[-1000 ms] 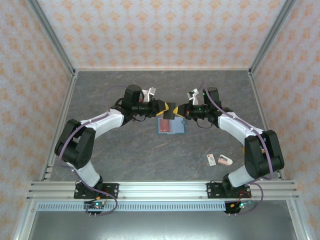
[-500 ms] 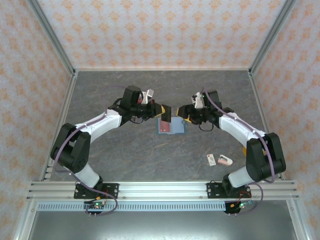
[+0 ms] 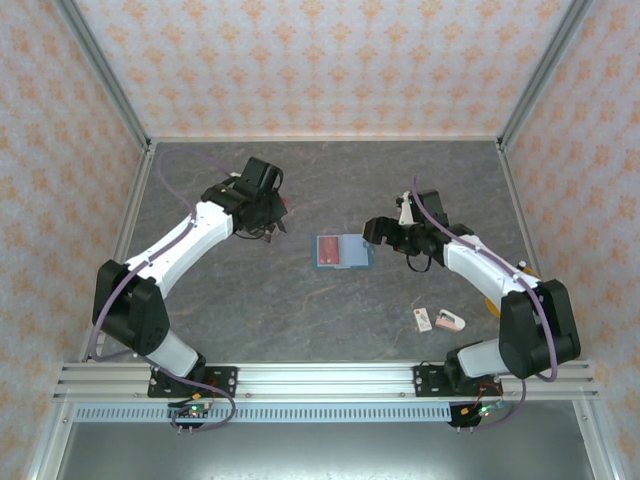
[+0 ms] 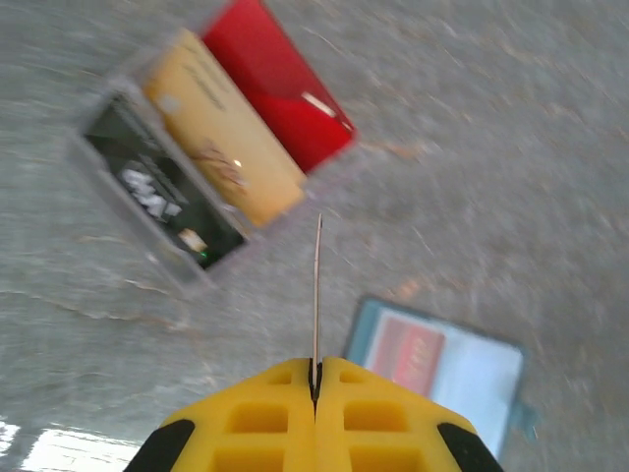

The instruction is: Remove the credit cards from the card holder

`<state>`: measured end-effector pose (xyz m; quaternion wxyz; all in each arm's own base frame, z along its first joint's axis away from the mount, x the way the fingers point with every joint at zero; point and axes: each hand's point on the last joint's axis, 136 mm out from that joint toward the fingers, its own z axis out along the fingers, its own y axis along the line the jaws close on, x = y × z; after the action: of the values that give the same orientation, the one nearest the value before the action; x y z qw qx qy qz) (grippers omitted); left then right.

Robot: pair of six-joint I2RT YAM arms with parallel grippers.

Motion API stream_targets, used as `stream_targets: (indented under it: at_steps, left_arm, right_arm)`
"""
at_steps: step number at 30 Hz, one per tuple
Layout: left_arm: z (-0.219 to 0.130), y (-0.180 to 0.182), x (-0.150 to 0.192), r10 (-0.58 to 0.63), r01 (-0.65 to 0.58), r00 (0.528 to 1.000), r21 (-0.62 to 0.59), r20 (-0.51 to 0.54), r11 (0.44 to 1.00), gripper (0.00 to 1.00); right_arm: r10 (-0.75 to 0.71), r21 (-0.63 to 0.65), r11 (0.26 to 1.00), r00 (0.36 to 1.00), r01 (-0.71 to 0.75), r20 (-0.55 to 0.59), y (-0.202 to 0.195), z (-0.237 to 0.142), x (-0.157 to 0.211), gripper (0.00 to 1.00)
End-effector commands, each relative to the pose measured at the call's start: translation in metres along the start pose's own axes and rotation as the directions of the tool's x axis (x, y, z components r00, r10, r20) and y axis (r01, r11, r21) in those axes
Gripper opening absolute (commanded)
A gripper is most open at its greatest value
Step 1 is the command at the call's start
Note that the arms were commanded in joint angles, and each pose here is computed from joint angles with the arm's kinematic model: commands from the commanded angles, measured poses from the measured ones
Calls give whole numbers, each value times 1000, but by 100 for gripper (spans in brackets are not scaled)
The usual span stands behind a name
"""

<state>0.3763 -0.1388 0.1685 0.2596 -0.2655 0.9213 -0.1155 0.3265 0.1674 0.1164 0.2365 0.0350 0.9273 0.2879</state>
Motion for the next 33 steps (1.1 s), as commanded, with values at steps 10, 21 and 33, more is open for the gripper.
stream_targets:
  at_steps: [10,21,33]
  left_arm:
    - [29,46,-35,-230,294,940,-255,252,921,0]
    - [50,59,-35,-294,379,910,-303,291,874,0]
    - [73,60,-32,-364,445,884,-294,292,846,0]
  right_arm:
    - [-56,-11,998,998,56,14,1,-5,3,92]
    - [-57,0,998,998,57,1,-1,-1,6,93]
    - [-74,-17,997,997,73,-18,6,2,10,93]
